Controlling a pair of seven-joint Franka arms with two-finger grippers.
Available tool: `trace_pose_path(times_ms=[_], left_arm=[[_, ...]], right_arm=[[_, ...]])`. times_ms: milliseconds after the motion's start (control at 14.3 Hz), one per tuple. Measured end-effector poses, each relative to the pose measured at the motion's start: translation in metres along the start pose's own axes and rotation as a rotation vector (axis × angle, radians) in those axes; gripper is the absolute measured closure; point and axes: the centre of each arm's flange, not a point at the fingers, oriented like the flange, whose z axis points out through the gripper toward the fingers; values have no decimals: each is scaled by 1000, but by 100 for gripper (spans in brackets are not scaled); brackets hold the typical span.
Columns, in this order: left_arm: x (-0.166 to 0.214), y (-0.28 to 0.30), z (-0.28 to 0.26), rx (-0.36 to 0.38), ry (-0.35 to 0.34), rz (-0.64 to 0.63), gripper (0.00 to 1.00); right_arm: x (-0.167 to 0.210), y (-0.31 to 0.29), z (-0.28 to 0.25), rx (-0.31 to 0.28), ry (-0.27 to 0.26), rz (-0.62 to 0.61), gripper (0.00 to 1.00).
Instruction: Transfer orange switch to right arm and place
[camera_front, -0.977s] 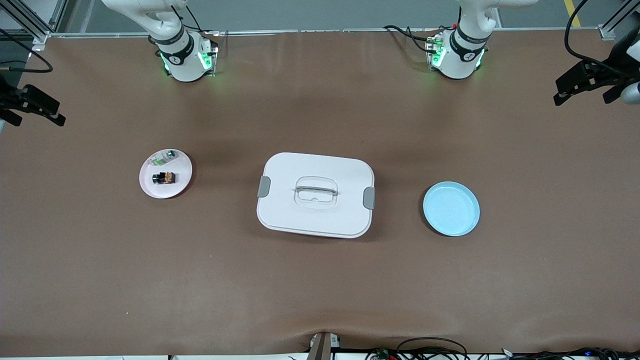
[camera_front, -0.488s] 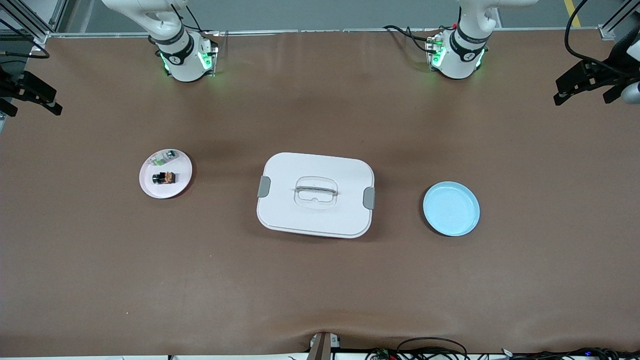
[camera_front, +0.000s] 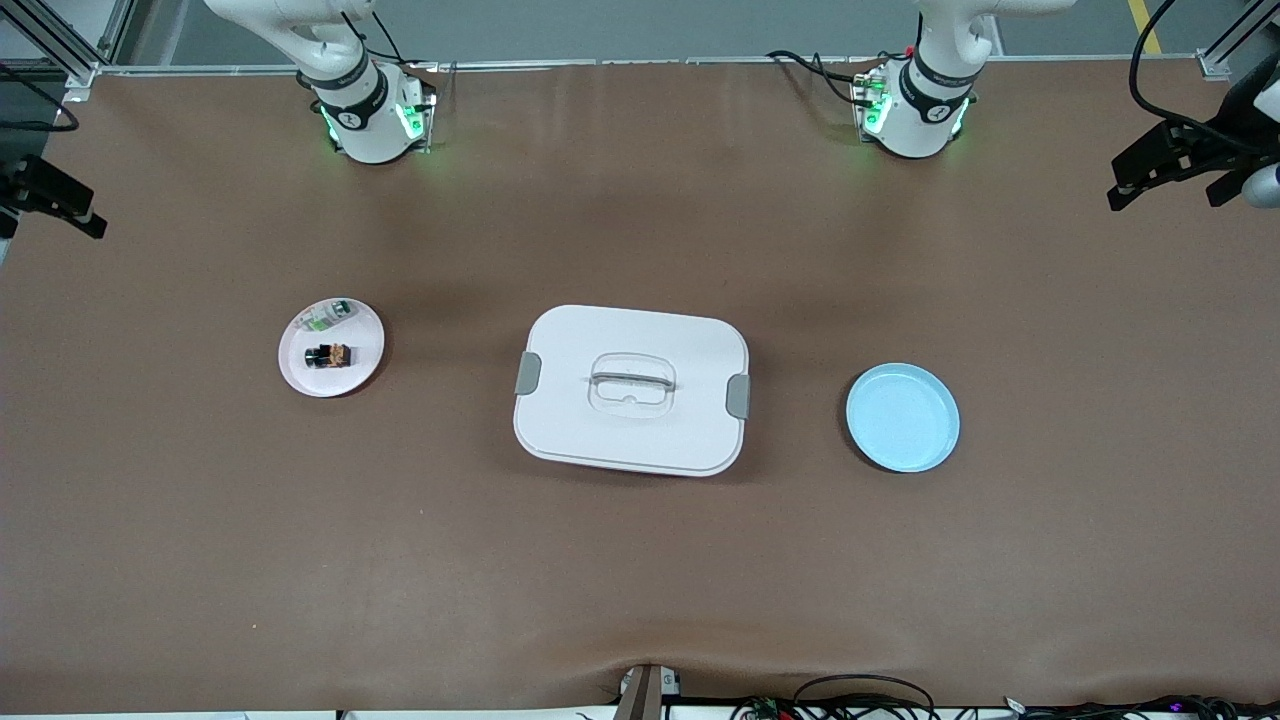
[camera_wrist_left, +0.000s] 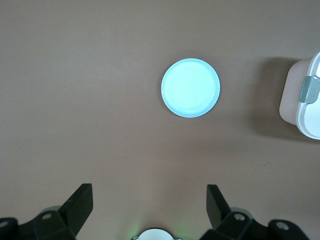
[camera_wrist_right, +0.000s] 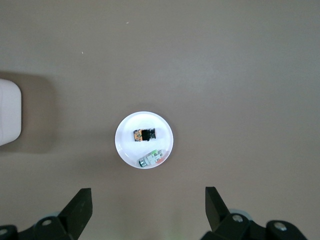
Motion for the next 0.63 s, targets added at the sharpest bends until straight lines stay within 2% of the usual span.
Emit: trace_pose_path(times_ms=[209,628], left_arm=[[0,0,0,0,0,0,0],[0,0,0,0,-1,0,0]], right_arm=[[16,-2,-2,-6,6,-3,0],[19,-8,-10,-6,15,-14,0]])
